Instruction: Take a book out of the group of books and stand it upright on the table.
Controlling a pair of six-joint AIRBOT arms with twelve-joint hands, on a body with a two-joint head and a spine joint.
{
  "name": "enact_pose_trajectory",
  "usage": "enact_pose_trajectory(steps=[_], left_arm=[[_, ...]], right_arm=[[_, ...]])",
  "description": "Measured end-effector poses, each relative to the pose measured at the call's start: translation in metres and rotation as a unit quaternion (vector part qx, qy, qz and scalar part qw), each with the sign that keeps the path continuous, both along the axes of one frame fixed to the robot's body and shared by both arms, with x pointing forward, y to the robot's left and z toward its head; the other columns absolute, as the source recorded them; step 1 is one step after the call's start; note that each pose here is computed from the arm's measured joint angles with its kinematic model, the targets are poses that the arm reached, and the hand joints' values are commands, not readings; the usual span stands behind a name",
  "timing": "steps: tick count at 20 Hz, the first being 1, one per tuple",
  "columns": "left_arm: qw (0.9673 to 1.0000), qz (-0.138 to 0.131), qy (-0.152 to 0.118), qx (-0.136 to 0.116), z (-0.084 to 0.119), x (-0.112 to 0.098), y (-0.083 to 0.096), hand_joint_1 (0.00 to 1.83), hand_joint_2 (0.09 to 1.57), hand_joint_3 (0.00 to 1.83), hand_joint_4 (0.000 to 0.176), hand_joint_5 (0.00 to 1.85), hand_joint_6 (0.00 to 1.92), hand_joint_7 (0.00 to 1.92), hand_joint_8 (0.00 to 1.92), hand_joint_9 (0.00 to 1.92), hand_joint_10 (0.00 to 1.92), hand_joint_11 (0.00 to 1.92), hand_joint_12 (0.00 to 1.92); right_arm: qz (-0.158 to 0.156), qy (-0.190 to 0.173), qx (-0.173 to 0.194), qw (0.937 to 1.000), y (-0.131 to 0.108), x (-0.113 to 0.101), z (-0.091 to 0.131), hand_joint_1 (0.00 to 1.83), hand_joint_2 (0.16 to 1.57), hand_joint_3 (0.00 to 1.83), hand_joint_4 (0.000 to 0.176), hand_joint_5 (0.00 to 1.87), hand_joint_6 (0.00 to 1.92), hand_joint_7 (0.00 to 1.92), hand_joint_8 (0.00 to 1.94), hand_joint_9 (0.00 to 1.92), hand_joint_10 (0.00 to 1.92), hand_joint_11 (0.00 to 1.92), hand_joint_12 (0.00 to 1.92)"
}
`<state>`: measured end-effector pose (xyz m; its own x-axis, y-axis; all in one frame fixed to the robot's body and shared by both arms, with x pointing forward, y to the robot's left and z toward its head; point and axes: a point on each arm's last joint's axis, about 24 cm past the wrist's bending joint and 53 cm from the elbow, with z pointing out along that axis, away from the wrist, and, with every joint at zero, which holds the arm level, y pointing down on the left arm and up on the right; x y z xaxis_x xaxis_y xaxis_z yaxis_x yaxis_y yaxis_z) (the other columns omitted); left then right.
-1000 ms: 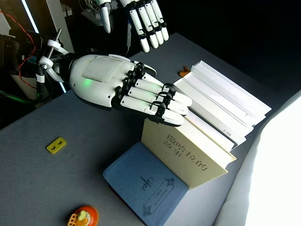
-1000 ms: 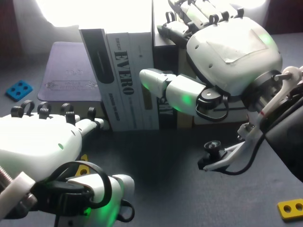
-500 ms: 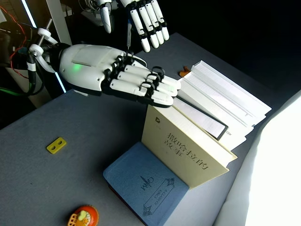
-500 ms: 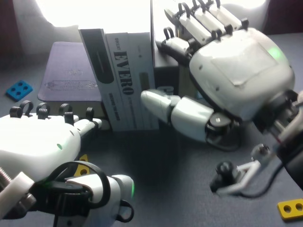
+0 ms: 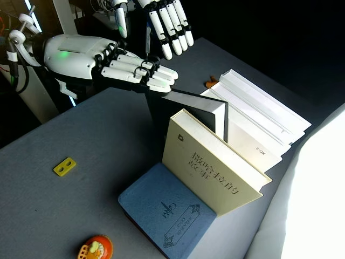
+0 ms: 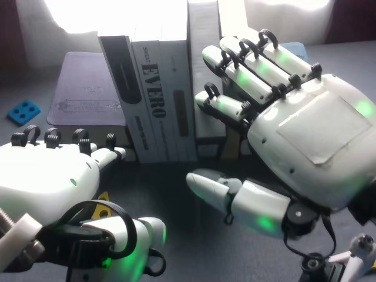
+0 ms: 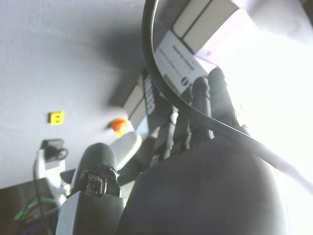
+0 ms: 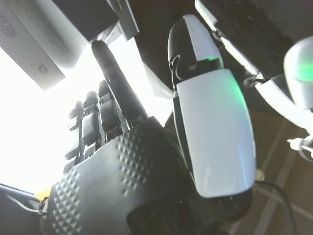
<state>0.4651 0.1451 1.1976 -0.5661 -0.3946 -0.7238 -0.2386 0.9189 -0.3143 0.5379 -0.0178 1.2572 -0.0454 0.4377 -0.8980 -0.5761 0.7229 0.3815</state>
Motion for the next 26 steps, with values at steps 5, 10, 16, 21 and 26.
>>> enact_pose_trajectory(steps=[5, 10, 16, 21, 26], left_arm=[[1.0000, 0.000, 0.000, 0.000, 0.000, 0.000, 0.000, 0.03, 1.35, 0.00, 0.043, 0.00, 0.00, 0.00, 0.00, 0.00, 0.00, 0.00, 0.00], [1.0000, 0.000, 0.000, 0.000, 0.000, 0.000, 0.000, 0.04, 1.35, 0.00, 0.051, 0.00, 0.00, 0.00, 0.00, 0.00, 0.00, 0.00, 0.00], [1.0000, 0.000, 0.000, 0.000, 0.000, 0.000, 0.000, 0.05, 1.35, 0.00, 0.049, 0.00, 0.00, 0.00, 0.00, 0.00, 0.00, 0.00, 0.00], [1.0000, 0.000, 0.000, 0.000, 0.000, 0.000, 0.000, 0.03, 1.36, 0.00, 0.063, 0.00, 0.00, 0.00, 0.00, 0.00, 0.00, 0.00, 0.00], [1.0000, 0.000, 0.000, 0.000, 0.000, 0.000, 0.000, 0.05, 1.35, 0.00, 0.058, 0.00, 0.00, 0.00, 0.00, 0.00, 0.00, 0.00, 0.00]], right_arm=[[0.011, 0.005, -0.028, 0.9995, 0.004, -0.019, -0.012, 0.00, 1.21, 0.01, 0.000, 0.57, 0.13, 0.00, 0.00, 0.00, 0.00, 0.00, 0.00], [0.024, 0.042, -0.052, 0.9975, 0.010, -0.030, -0.035, 0.00, 1.21, 0.01, 0.004, 0.55, 0.11, 0.00, 0.00, 0.00, 0.00, 0.00, 0.00], [0.033, 0.058, -0.085, 0.9941, 0.010, -0.037, -0.065, 0.00, 1.21, 0.00, 0.010, 0.57, 0.12, 0.00, 0.00, 0.00, 0.00, 0.00, 0.00], [0.033, 0.070, -0.106, 0.9913, 0.007, -0.029, -0.085, 0.00, 1.21, 0.00, 0.000, 0.57, 0.11, 0.01, 0.00, 0.00, 0.00, 0.00, 0.00], [0.027, 0.088, -0.112, 0.9895, 0.001, -0.026, -0.099, 0.00, 1.21, 0.00, 0.000, 0.53, 0.09, 0.00, 0.00, 0.00, 0.00, 0.00, 0.00]])
